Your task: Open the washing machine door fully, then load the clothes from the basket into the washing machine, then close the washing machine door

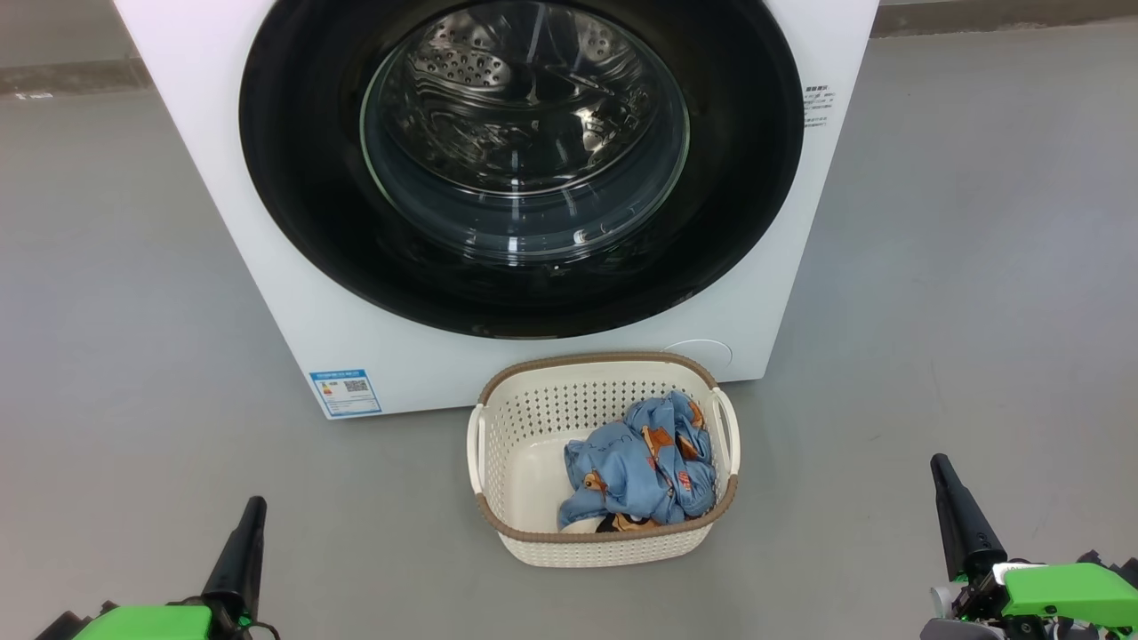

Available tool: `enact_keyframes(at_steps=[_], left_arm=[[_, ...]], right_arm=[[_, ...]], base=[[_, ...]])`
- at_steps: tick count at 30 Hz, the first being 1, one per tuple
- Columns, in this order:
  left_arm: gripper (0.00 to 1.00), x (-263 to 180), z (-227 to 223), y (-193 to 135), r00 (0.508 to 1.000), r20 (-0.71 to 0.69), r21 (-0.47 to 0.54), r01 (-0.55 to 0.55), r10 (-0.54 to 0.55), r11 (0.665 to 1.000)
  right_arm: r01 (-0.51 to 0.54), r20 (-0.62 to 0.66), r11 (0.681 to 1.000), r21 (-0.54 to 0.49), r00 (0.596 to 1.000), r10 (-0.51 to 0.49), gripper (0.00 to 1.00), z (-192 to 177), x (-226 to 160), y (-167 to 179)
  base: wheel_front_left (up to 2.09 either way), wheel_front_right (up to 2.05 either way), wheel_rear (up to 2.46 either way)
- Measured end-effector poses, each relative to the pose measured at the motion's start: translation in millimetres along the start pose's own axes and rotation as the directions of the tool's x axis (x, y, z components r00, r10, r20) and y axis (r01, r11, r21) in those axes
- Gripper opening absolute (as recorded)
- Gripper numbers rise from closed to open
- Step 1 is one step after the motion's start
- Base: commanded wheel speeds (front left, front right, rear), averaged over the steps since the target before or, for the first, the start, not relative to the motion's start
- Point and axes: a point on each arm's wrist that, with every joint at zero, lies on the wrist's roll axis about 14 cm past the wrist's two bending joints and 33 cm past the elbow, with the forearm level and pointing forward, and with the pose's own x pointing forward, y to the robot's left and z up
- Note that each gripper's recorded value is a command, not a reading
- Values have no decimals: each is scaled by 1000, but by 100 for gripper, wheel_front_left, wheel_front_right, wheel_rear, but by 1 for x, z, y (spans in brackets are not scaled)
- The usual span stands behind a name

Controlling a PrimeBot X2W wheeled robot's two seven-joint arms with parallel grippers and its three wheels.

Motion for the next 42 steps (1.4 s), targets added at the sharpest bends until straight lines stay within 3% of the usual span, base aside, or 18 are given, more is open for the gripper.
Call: enact_keyframes(at_steps=[30,31,37,42], left_arm=[[0,0,0,0,1000,0,0,0,0,1000],[100,0,0,0,1000,0,0,0,0,1000],[100,-15,-8,35,995,-4,-30,-103,103,994],[100,-16,-8,36,995,0,-30,-104,104,994]], right_arm=[[0,0,1000,0,1000,0,0,0,0,0],[0,0,1000,0,1000,0,100,0,0,0],[104,5,994,20,995,-104,100,-2,-15,-35],[104,10,994,14,995,-104,100,-1,-15,-35]], base=[[0,0,0],[0,0,0],[0,0,0],[0,0,0]])
